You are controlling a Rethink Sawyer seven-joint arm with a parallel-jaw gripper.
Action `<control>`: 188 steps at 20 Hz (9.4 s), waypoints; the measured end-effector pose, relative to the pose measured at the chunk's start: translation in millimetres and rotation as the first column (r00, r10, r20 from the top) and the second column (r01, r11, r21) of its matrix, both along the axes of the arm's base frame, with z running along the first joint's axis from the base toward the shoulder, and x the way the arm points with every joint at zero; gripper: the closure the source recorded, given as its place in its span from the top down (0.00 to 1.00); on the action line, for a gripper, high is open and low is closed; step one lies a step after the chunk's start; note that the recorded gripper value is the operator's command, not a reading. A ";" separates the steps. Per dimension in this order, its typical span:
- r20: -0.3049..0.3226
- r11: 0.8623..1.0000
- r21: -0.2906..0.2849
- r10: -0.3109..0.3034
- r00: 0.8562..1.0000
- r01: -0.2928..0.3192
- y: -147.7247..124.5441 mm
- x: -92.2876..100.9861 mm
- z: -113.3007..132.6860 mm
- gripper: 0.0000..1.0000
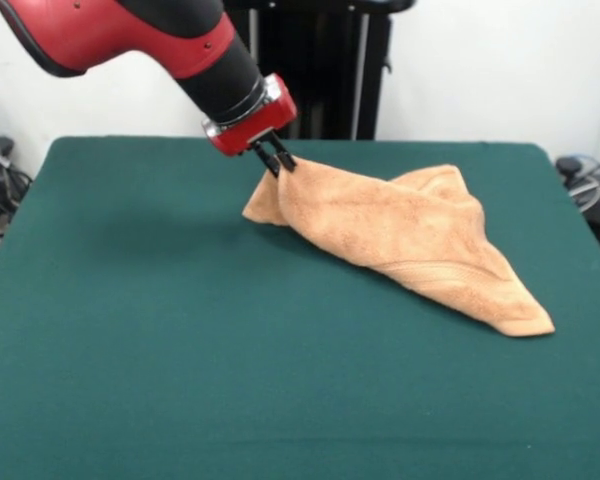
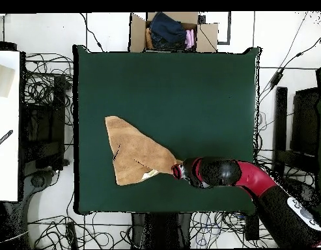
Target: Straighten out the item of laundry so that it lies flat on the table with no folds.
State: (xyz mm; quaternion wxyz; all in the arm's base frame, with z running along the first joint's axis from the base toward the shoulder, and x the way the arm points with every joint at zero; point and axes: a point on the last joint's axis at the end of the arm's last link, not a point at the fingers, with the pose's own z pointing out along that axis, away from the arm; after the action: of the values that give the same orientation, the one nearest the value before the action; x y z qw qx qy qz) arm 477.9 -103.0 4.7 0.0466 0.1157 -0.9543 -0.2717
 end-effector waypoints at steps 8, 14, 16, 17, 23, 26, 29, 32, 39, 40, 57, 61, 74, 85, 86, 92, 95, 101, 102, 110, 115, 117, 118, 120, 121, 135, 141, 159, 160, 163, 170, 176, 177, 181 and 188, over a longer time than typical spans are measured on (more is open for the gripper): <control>-0.006 1.000 -0.006 -0.009 1.000 0.009 -8.9 3.3 -0.6 0.00; -0.009 1.000 -0.003 -0.010 1.000 0.010 -8.9 2.5 -1.3 0.00; -0.011 1.000 -0.002 -0.009 1.000 0.009 -8.8 2.2 -1.2 0.00; -0.014 1.000 -0.002 -0.007 1.000 0.007 -8.8 1.8 -1.2 0.00; -0.016 1.000 -0.002 -0.007 1.000 0.007 -9.5 2.2 -1.2 0.00; -0.018 1.000 -0.001 -0.009 1.000 0.009 -10.7 2.2 -1.8 0.00; -0.022 1.000 0.002 -0.012 1.000 0.012 -12.0 1.9 -2.8 0.00; -0.028 1.000 0.007 -0.018 0.999 0.019 -15.0 1.7 -4.5 0.00; -0.055 0.999 0.027 -0.031 0.998 0.033 -23.1 0.7 -9.6 0.00; -0.059 0.999 0.032 -0.033 0.998 0.035 -24.6 0.2 -10.0 0.00; -0.080 0.998 0.040 -0.037 0.996 0.040 -35.2 2.6 -9.2 0.00; -0.084 0.998 0.041 -0.042 0.996 0.045 -39.1 1.0 -8.9 0.00; -0.104 0.997 0.048 -0.058 0.993 0.063 -53.6 -5.0 -7.1 0.00; -0.126 0.996 0.050 -0.069 0.990 0.076 -67.2 -9.4 -6.1 0.00; -0.127 0.996 0.049 -0.070 0.989 0.077 -68.6 -8.5 -6.2 0.00; -0.125 0.996 0.046 -0.071 0.990 0.077 -69.9 -7.6 -6.5 0.00; -0.125 0.996 0.045 -0.070 0.990 0.077 -69.9 -7.8 -6.7 0.00; -0.124 0.996 0.044 -0.069 0.990 0.075 -70.0 -8.0 -6.8 0.00; -0.124 0.996 0.044 -0.069 0.990 0.075 -69.9 -8.1 -6.8 0.00; -0.116 0.996 0.042 -0.069 0.991 0.074 -69.3 -7.3 -7.0 0.00; -0.098 0.996 0.037 -0.080 0.992 0.084 -69.8 -4.6 -8.0 1.00; -0.085 0.995 0.033 -0.088 0.992 0.091 -70.2 -2.6 -8.6 1.00; -0.083 0.995 0.032 -0.090 0.993 0.093 -70.3 -2.2 -8.7 1.00; -0.075 0.995 0.030 -0.094 0.993 0.097 -70.5 -1.1 -9.0 1.00; -0.071 0.995 0.028 -0.096 0.993 0.099 -70.8 -0.5 -9.0 1.00; -0.064 0.995 0.026 -0.096 0.993 0.098 -69.4 -1.7 -7.4 1.00; -0.078 0.996 0.042 -0.077 0.994 0.081 -58.8 -11.0 -5.5 1.00; -0.038 0.996 0.045 -0.077 0.996 0.078 -41.7 -8.4 -7.0 1.00; -0.030 0.996 0.047 -0.078 0.997 0.079 -38.3 -8.0 -7.8 1.00; -0.015 0.996 0.051 -0.079 0.997 0.079 -31.1 -6.2 -9.5 1.00; 0.001 0.995 0.066 -0.076 0.997 0.075 -15.8 -2.9 -14.7 1.00; -0.006 0.995 0.087 -0.053 0.999 0.053 3.3 -2.4 -19.5 1.00; -0.005 0.995 0.087 -0.052 0.999 0.052 3.8 -2.2 -19.4 1.00; -0.005 0.995 0.087 -0.050 0.999 0.050 5.0 -1.9 -19.4 1.00; -0.005 0.995 0.086 -0.050 0.999 0.051 4.8 -1.7 -19.7 1.00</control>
State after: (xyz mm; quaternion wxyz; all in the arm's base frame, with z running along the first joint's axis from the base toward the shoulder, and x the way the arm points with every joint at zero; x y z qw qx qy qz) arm 476.3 -98.2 -15.0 0.0362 0.0931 -0.9442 -0.3140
